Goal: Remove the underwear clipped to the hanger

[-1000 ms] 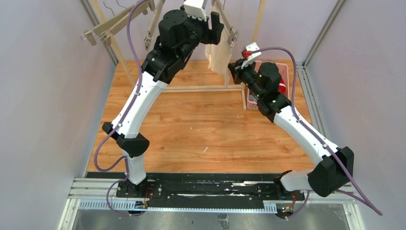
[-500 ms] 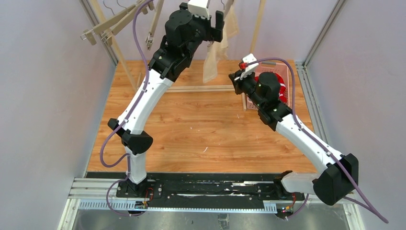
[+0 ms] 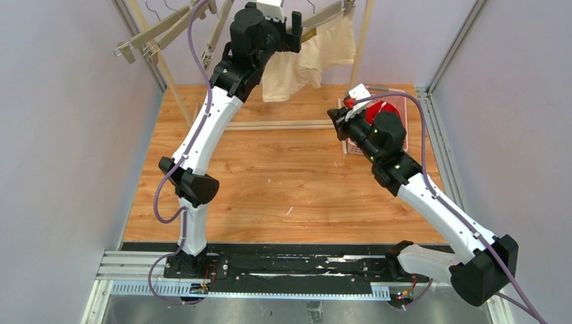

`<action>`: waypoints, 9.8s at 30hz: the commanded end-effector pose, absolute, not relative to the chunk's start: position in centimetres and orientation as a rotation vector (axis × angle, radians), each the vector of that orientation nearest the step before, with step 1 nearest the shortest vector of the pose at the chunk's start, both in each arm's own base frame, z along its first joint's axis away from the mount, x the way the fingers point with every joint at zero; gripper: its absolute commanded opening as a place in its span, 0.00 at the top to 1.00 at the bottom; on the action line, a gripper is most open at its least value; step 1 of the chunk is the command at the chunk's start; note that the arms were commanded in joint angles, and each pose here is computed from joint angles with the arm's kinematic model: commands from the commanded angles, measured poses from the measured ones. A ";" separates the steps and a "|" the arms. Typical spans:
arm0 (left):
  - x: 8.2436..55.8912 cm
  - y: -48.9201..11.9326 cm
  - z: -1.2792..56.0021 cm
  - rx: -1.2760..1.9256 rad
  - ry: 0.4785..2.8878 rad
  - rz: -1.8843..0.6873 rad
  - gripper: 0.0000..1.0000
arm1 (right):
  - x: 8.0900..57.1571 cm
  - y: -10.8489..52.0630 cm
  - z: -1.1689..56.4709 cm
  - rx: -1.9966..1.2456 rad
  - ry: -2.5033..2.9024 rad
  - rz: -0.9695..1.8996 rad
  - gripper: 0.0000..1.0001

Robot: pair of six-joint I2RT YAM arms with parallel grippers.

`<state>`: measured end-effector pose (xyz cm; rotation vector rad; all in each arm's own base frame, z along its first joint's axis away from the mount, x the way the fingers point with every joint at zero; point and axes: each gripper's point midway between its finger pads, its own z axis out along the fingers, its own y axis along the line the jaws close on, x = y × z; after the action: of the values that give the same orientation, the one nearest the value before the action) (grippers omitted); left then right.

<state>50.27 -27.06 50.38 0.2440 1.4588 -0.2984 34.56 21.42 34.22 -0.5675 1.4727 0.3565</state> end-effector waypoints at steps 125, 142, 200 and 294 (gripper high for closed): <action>49.0 -23.5 50.3 0.268 1.513 -0.222 1.00 | 28.2 20.9 34.3 -0.626 1.359 0.340 0.99; 46.0 -20.7 54.9 0.197 1.374 -0.191 1.00 | 28.4 21.2 33.2 -0.631 1.383 0.350 0.99; 16.6 -18.0 33.3 0.708 1.663 -0.778 1.00 | 21.6 24.4 40.0 -1.172 1.147 1.178 0.25; 18.2 -27.7 43.4 0.511 1.058 -1.412 1.00 | 23.4 24.0 45.0 -0.739 1.004 1.088 0.46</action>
<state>19.33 -27.72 40.22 0.5472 1.2168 -1.3376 25.46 23.60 40.86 -0.7099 1.1629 1.0387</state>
